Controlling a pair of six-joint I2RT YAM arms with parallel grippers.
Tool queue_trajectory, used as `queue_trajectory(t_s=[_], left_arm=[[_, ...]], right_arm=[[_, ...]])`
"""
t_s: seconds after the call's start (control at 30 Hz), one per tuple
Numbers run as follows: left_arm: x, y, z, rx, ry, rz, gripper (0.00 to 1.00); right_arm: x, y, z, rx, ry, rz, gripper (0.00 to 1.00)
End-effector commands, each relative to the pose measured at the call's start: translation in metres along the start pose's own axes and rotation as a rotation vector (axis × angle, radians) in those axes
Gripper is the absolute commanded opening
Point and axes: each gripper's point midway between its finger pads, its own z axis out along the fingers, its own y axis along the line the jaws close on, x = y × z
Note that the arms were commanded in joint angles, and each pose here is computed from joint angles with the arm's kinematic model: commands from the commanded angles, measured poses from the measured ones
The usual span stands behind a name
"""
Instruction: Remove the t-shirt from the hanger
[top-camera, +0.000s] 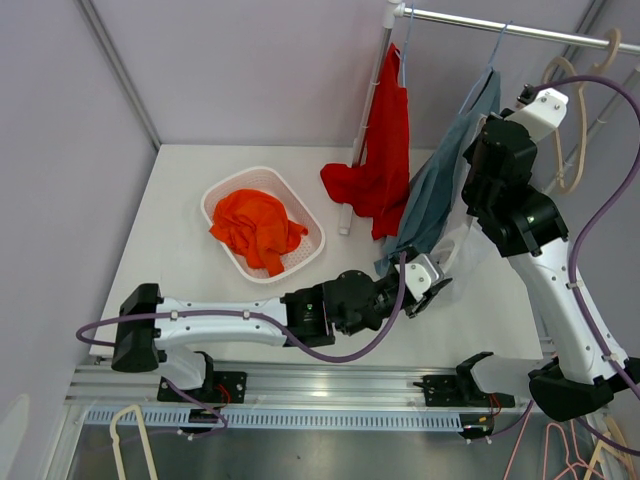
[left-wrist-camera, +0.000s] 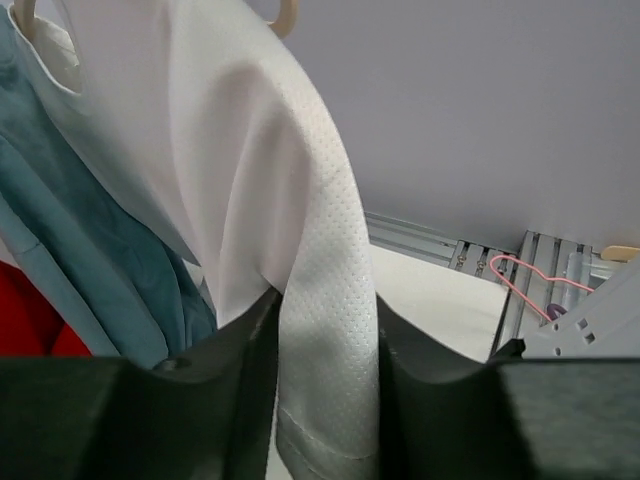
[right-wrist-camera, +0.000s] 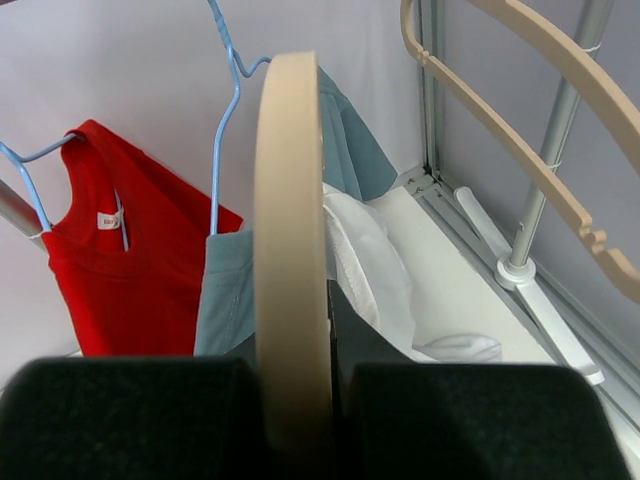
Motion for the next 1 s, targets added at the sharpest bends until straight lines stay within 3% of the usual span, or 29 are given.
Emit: queue_trajectory(t_s=[0.0,0.13,0.17,0.27,0.43,0.6,0.73,0.97], left_arm=[[-0.002,0.004,0.003,-0.025,-0.015,-0.014,0.36],[0.004,0.000,0.007,-0.015,0.003,-0.007,0.27],[0.006,0.000,0.007,-0.015,0.005,-0.008,0.16],[0.006,0.000,0.007,-0.017,0.005,-0.008,0.01],[0.001,-0.003,-0.001,0.008,0.053,-0.023,0.01],[-0.039,-0.010,-0.034,0.028,-0.025,-0.058,0.01],[-0.049,-0.021,-0.065,0.049,-0.047,-0.091,0.01],[-0.044,-0.036,-0.101,0.111,-0.031,-0.194,0.01]], right_arm=[[-0.035,0.004,-0.007,-0.018,-0.076,0.115,0.00],[-0.038,0.006,-0.007,-0.023,-0.082,0.115,0.00],[-0.040,0.006,-0.007,-0.023,-0.083,0.114,0.00],[-0.041,0.006,-0.007,-0.021,-0.088,0.111,0.00],[-0.039,0.003,-0.001,0.023,-0.105,0.065,0.00],[-0.035,0.000,0.015,0.087,-0.148,0.002,0.00],[-0.036,-0.007,0.029,0.108,-0.160,-0.013,0.00],[-0.041,-0.018,0.046,0.120,-0.180,-0.015,0.00]])
